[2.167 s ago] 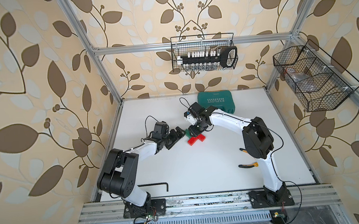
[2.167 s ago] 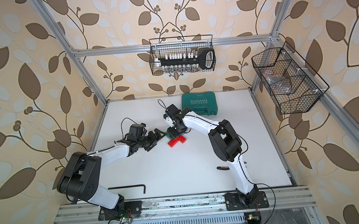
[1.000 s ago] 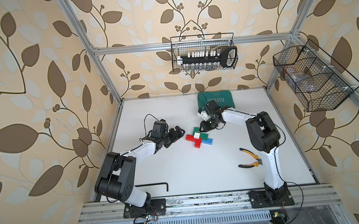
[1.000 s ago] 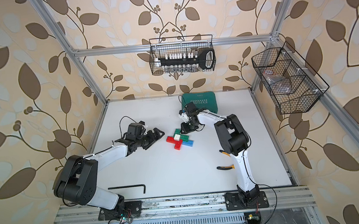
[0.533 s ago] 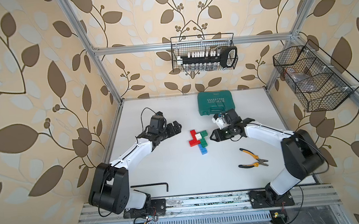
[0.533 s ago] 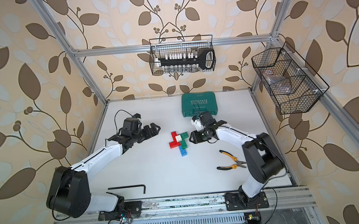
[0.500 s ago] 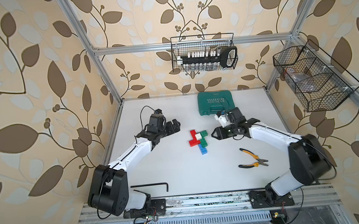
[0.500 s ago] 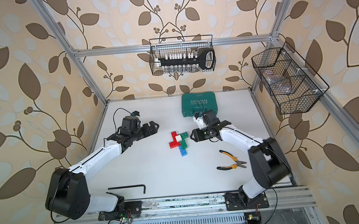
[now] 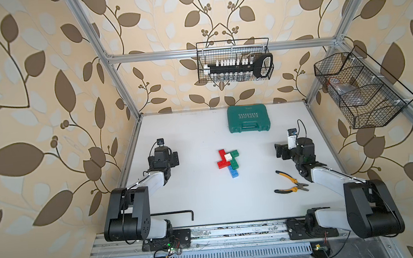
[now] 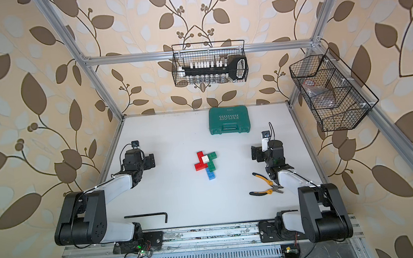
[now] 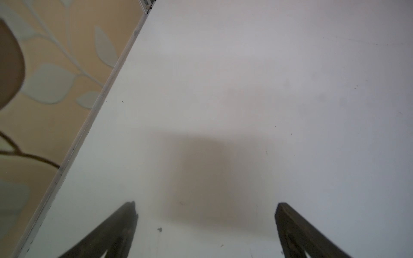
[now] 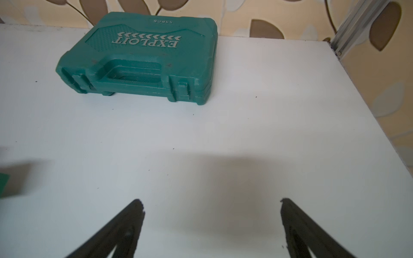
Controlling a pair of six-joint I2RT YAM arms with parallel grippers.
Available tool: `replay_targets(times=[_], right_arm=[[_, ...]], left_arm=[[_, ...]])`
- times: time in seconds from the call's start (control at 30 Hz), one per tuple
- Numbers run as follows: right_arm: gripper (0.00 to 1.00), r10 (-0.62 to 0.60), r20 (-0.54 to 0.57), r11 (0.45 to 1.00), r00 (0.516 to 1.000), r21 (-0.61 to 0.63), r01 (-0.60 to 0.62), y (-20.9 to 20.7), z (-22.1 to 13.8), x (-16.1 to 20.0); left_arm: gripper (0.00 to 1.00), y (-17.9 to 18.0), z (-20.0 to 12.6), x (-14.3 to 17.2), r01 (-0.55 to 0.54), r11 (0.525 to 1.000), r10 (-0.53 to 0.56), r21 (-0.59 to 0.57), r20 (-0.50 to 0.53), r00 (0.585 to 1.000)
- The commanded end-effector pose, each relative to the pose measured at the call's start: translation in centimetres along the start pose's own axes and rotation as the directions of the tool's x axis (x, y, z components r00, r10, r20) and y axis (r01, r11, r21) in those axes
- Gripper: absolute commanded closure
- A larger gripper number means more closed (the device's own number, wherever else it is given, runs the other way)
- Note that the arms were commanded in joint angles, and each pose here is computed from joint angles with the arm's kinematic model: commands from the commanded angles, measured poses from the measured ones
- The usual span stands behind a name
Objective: Assemble a small pinwheel with lego
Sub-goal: Reset both arms
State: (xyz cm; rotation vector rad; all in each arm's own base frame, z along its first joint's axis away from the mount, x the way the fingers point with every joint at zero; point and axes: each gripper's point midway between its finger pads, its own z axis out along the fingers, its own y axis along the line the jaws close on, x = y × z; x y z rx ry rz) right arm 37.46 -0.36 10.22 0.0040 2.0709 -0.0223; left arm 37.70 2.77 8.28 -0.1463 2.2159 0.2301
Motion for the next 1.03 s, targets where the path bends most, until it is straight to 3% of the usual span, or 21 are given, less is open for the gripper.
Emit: replay_targets(times=[0.0, 0.1, 0.2, 0.27, 0.33, 0.4, 0.57, 1.0], right_arm=[[0.06, 0.001, 0.144, 0.998, 0.990, -0.055, 0.007, 0.8, -0.2, -2.2], [0.04, 0.010, 0.173, 0.999, 0.985, -0.047, -0.002, 0.5, 0.2, -1.2], [0.05, 0.008, 0.155, 0.999, 0.988, -0.050, 0.000, 0.7, 1.1, 0.0], [0.04, 0.020, 0.172, 0.999, 0.985, -0.031, -0.015, 0.3, 1.4, 0.1], [0.03, 0.017, 0.108, 1.000, 0.994, -0.026, -0.014, 0.2, 2.0, 0.4], [0.03, 0.014, 0.115, 1.000, 0.993, -0.029, -0.010, 0.3, 2.2, 0.3], [0.02, 0.012, 0.110, 1.000, 0.994, -0.028, -0.009, 0.3, 2.1, 0.3], [0.02, 0.011, 0.109, 1.000, 0.994, -0.027, -0.008, 0.3, 2.2, 0.4]], left_arm=[[0.01, -0.5, -1.4, -4.3, 0.000, 0.997, -0.015, 0.080, 0.181, 0.983], [0.01, -1.0, -2.0, -3.0, 0.000, 0.993, -0.026, 0.121, 0.207, 0.978], [0.01, 0.2, -1.4, -1.6, 0.025, 0.998, -0.036, 0.060, 0.192, 0.981], [0.01, -0.6, -1.2, -1.8, 0.036, 0.988, -0.070, 0.148, 0.229, 0.971], [0.01, -1.2, 0.3, -0.3, 0.023, 0.983, -0.063, 0.182, 0.214, 0.975], [0.01, -0.8, 0.8, 0.1, 0.065, 0.972, -0.106, 0.227, 0.174, 0.979], [0.01, -0.6, 1.4, 0.3, 0.083, 0.968, -0.118, 0.237, 0.137, 0.984], [0.01, -0.5, 0.9, 0.1, 0.083, 0.967, -0.124, 0.241, 0.160, 0.979]])
